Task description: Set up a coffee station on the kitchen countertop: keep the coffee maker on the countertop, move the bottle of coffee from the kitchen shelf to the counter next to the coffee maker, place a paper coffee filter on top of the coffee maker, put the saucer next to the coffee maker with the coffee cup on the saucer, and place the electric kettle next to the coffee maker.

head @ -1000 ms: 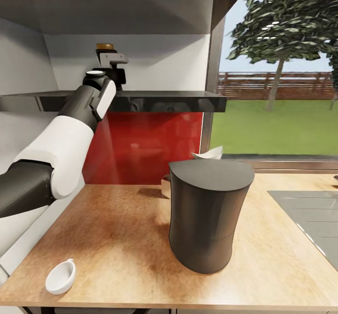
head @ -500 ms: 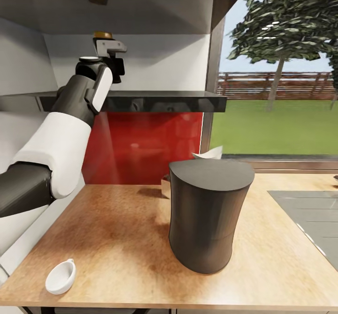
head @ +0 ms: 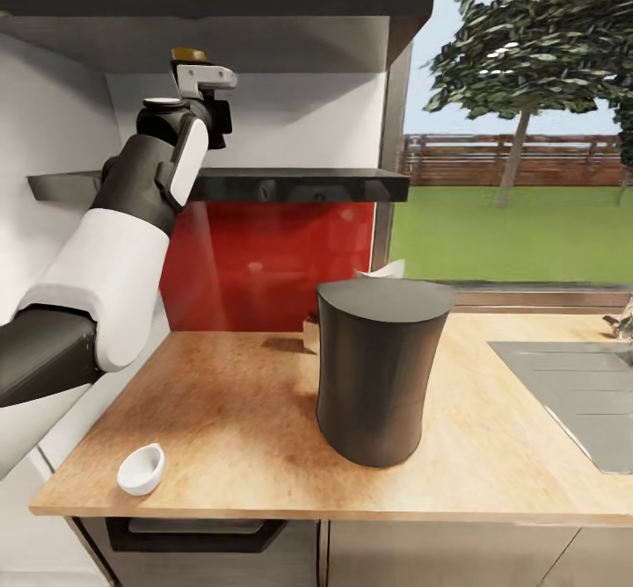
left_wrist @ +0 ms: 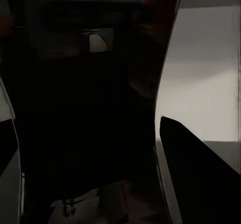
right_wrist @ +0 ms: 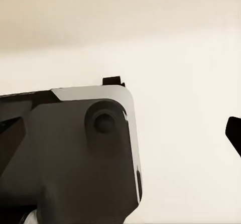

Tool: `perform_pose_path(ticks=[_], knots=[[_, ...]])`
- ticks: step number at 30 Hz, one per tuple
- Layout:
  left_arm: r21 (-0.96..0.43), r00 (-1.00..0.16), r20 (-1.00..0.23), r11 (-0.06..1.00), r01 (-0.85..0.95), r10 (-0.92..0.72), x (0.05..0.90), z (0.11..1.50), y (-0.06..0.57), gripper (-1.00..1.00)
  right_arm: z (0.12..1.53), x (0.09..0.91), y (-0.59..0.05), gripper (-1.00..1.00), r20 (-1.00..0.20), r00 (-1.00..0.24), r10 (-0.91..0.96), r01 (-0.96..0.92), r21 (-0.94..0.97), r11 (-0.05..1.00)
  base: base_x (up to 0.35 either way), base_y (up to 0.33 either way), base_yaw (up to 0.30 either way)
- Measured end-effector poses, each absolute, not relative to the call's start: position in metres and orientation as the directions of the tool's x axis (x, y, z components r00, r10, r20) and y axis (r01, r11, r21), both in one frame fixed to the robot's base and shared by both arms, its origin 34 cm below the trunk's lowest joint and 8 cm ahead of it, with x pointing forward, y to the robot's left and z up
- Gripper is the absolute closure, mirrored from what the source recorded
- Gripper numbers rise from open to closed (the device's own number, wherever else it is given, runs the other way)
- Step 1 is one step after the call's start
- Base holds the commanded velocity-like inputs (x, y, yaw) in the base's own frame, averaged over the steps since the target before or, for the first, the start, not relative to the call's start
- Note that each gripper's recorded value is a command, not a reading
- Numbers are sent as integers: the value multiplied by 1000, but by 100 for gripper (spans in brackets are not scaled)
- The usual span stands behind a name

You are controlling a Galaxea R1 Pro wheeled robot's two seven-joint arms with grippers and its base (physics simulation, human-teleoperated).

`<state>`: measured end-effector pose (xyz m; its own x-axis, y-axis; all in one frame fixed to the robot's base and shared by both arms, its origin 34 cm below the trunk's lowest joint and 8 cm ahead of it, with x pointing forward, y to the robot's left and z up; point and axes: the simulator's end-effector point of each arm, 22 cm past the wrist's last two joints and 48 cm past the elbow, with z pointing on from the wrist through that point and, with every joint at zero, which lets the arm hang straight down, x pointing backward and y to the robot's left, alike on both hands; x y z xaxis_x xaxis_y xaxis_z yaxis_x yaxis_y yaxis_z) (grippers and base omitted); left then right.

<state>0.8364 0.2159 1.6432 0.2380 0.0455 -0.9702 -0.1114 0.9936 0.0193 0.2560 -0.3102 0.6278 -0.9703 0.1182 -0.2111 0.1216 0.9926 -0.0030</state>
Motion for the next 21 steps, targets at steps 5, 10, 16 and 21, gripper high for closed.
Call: perform_pose_path(ticks=[5,10,16,21], knots=[[20,236,-971,994,-111,46,837,1642,216,100,628,256,-311,-100,-211,-970,118,122,-4,993,-334,0,0],[20,235,-971,994,-111,46,837,1641,216,100,628,256,-311,-100,-210,-970,118,122,-4,993,-335,0,0],[21,233,-971,994,-111,47,838,1639,215,100,628,256,-311,-100,-211,-970,118,122,-4,993,-336,0,0],[22,231,-972,994,-112,48,838,1638,215,100,628,256,-311,-100,-211,-970,118,122,-4,993,-336,0,0]])
